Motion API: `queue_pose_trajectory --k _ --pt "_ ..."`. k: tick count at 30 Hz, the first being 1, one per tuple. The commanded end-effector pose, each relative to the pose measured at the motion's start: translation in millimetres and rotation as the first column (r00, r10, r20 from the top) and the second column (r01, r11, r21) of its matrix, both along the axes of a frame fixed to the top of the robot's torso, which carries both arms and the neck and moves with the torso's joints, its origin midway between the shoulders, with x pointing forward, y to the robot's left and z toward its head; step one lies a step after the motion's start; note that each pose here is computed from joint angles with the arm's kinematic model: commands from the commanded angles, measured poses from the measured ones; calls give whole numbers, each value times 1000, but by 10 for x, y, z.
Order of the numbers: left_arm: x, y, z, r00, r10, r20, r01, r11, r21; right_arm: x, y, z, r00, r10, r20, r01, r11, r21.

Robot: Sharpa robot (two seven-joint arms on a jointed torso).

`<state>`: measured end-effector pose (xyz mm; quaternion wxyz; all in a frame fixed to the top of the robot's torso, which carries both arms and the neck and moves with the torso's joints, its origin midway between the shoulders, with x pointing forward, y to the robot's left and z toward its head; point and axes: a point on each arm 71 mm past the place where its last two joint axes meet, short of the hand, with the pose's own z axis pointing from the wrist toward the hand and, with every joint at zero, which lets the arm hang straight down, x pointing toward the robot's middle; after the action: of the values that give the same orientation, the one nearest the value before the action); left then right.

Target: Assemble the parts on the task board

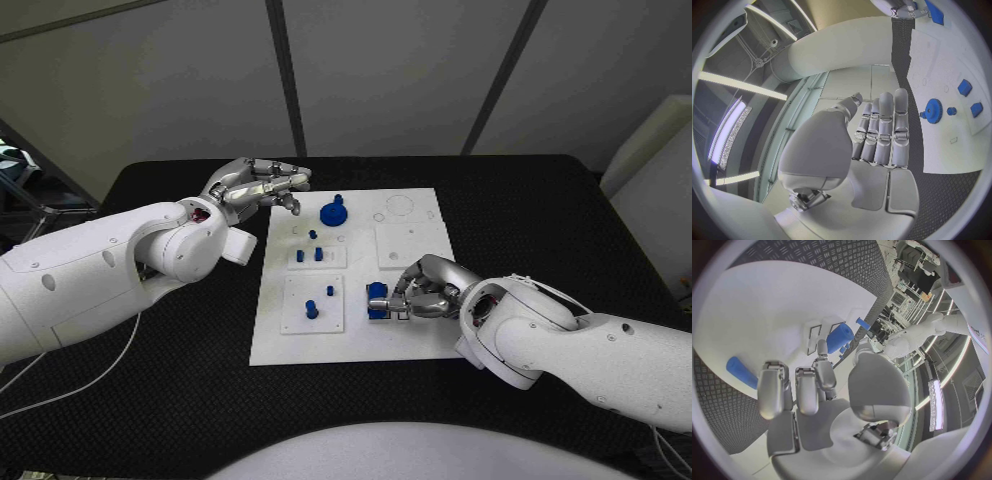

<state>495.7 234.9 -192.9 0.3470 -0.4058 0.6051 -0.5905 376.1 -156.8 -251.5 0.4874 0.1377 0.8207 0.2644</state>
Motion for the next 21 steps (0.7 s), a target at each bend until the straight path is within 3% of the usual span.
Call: queue_pose_trajectory --k 1,13,21 --pt "-2 -13 11 1000 -15 1 15 1000 -7 -4 19 28 999 28 27 -28 1000 -9" --pt "-5 -5 12 1000 -14 0 14 1000 -7 -28 18 51 995 88 52 -87 996 -25" --pt "-5 -1 11 1000 -13 0 13 1000 -6 -17 19 57 993 91 77 -86 994 -62"
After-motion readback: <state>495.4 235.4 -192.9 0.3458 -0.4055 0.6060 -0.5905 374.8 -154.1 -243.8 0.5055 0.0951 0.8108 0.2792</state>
